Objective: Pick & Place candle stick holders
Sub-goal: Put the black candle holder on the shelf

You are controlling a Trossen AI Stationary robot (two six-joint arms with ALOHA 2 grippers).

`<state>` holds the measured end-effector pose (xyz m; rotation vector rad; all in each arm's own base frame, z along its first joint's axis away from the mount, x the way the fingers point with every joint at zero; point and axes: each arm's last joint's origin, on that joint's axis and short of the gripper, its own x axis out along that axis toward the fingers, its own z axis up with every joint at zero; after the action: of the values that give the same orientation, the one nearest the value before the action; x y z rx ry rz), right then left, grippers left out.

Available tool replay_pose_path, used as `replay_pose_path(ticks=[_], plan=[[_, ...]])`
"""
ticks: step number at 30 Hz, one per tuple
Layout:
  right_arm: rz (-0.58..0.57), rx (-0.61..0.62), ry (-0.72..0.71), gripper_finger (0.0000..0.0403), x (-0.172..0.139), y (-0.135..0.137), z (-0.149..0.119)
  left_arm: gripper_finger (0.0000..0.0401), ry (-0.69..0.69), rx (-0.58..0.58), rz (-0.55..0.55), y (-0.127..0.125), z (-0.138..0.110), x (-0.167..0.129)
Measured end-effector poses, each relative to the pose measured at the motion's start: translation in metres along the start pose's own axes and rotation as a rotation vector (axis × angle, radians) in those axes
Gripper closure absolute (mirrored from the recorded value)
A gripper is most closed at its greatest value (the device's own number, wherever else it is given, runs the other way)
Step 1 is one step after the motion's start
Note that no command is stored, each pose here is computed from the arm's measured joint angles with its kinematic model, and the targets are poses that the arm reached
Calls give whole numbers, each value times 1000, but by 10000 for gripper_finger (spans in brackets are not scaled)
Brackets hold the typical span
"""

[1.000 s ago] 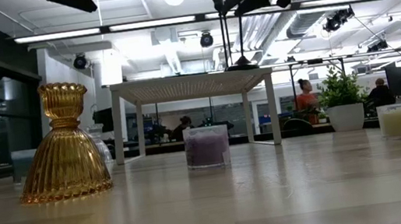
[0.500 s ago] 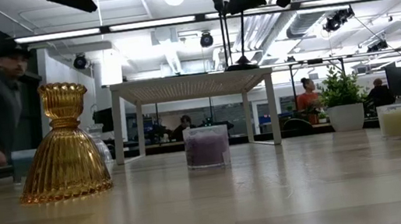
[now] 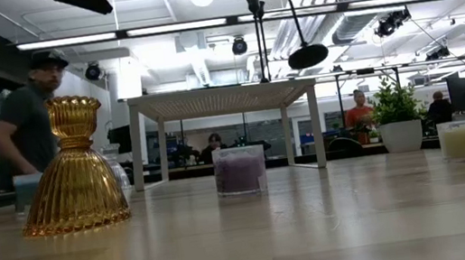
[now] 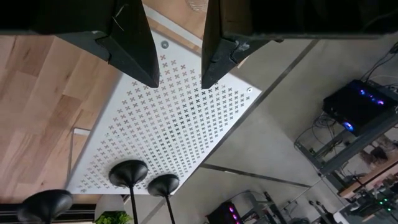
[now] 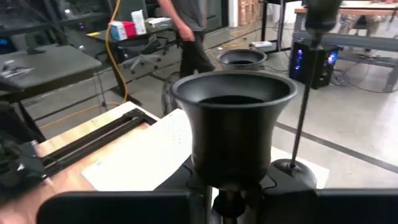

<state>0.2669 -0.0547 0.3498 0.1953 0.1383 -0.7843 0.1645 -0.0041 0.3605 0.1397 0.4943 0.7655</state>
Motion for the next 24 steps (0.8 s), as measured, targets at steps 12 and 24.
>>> replay_pose_path(ticks=[12, 24], plan=[[-3, -22, 26, 370, 4, -6, -1, 284, -1, 0, 2, 0, 0, 0], [7, -20, 33, 370, 5, -6, -2, 284, -1, 0, 2, 0, 0, 0]])
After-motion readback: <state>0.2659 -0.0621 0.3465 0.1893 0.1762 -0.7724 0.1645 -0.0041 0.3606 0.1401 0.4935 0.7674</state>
